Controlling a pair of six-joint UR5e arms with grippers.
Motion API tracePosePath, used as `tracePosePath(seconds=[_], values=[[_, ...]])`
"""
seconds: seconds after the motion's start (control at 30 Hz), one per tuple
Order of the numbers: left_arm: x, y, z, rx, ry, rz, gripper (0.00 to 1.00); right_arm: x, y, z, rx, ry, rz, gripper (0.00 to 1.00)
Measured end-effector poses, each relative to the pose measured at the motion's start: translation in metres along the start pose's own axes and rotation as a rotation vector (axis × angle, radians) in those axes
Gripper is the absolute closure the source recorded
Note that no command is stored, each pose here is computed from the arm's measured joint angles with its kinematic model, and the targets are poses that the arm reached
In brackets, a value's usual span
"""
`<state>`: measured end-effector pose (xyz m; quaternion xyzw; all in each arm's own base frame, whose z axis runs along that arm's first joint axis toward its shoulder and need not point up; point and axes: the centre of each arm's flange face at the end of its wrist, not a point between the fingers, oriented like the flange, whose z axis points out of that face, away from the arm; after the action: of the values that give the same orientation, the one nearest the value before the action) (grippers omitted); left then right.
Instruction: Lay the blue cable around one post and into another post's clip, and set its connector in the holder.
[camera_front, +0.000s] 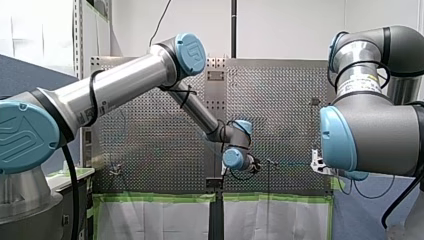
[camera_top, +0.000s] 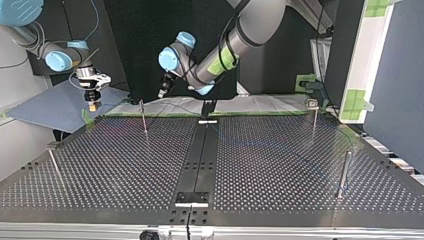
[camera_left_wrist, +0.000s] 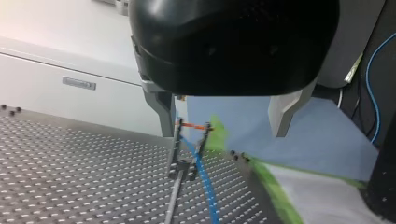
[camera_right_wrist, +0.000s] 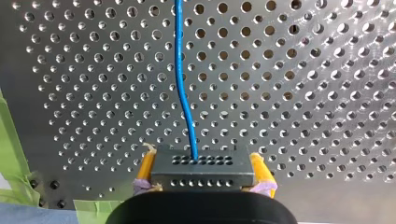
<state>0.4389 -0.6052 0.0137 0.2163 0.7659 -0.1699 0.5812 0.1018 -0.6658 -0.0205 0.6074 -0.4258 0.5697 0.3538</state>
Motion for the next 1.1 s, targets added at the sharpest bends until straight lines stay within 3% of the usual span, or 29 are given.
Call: tracePosePath(seconds=[0.4, 0.6, 0.77, 0.93, 1.1], values=[[-0.041, -0.004, -0.030, -0.045, -0.106, -0.001, 0.00, 0.000, -0.004, 0.001, 0.006, -0.007, 0.002, 1.00], [-0.060, 0.022, -0.035, -0.108, -0.157, -0.057, 0.00, 0.000, -0.007, 0.002, 0.010, -0.017, 0.007, 1.00], [-0.077, 0.048, -0.037, -0.133, -0.199, -0.100, 0.00, 0.000, -0.009, 0.003, 0.019, -0.016, 0.007, 1.00], [-0.093, 0.062, -0.045, -0.149, -0.241, -0.123, 0.00, 0.004, -0.007, 0.006, 0.015, -0.018, -0.008, 1.00], [-0.106, 0.067, -0.056, -0.152, -0.282, -0.136, 0.00, 0.007, -0.001, 0.008, -0.018, -0.036, -0.035, 1.00]])
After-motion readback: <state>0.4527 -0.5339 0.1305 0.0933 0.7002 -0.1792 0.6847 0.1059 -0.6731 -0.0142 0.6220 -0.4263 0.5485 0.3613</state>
